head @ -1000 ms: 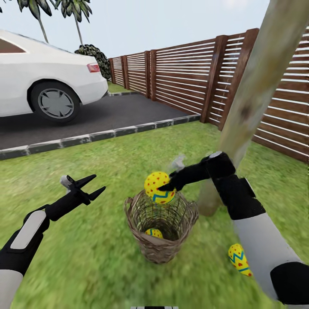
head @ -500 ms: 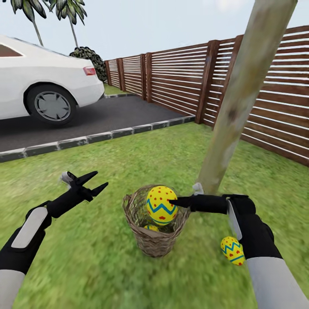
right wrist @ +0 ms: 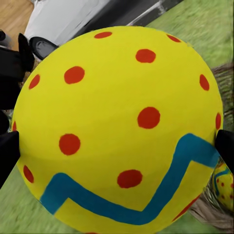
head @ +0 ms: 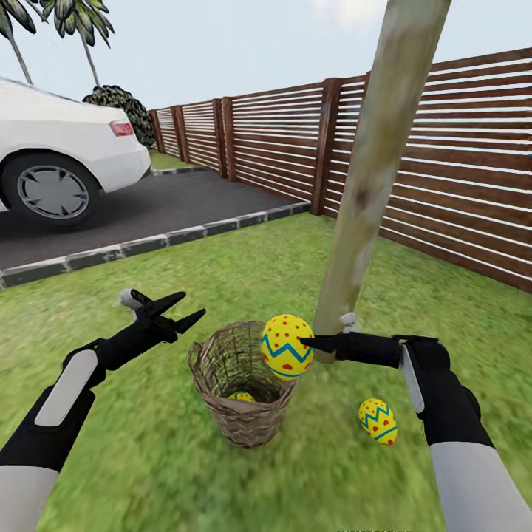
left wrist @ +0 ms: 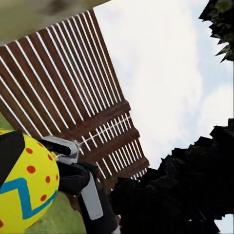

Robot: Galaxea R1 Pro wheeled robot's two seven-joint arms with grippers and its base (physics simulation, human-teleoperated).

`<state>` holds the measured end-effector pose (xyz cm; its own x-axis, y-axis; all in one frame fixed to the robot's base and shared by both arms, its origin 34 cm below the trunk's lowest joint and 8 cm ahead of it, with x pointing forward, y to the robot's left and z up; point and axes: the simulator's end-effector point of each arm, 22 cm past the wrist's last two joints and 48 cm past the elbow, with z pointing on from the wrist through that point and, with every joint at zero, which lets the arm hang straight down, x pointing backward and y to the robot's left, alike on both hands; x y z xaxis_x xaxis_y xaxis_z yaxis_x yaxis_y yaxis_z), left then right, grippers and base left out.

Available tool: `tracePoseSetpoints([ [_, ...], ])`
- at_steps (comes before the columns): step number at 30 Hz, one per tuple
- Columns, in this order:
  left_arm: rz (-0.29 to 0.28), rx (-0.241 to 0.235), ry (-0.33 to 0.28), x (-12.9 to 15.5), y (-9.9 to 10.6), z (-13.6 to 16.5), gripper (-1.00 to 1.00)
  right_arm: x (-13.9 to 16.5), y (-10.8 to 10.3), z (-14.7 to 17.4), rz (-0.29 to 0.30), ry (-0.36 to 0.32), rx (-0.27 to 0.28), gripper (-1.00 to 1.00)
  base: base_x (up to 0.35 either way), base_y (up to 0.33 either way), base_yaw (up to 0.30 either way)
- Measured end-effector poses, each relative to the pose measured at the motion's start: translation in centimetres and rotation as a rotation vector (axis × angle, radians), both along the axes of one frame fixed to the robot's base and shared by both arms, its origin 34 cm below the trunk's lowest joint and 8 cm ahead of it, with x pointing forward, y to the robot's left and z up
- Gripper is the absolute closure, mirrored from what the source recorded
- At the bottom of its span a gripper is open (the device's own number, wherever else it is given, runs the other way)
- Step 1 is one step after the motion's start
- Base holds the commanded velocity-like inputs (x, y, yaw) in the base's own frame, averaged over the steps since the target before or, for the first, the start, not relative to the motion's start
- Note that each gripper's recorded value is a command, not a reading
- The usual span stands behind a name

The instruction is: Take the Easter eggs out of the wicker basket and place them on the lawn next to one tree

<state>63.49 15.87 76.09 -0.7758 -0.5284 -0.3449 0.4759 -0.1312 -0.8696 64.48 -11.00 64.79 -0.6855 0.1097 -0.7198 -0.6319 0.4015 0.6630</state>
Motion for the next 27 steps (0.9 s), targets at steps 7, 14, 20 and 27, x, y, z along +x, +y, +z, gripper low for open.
tracePoseSetpoints([
  [7,-0.082,-0.133,-0.125,-2.9,0.4,4.3,-1.00,0.5,-1.5,0.5,-0.037,-0.008,0.001,1.00,0.000,0.000,-0.223],
  [14,-0.091,-0.127,-0.131,-3.2,-0.1,4.5,-1.00,1.6,-4.8,1.5,-0.126,-0.017,0.039,1.00,0.000,-0.066,-0.223],
  [20,-0.148,-0.116,-0.117,-4.2,-2.5,4.0,-1.00,1.9,-5.9,1.8,-0.159,-0.016,0.056,1.00,0.000,-0.231,-0.223],
  [27,-0.155,-0.139,-0.111,-4.2,-3.6,4.2,-1.00,1.9,-6.3,2.1,-0.171,-0.018,0.064,1.00,0.000,-0.307,-0.223],
])
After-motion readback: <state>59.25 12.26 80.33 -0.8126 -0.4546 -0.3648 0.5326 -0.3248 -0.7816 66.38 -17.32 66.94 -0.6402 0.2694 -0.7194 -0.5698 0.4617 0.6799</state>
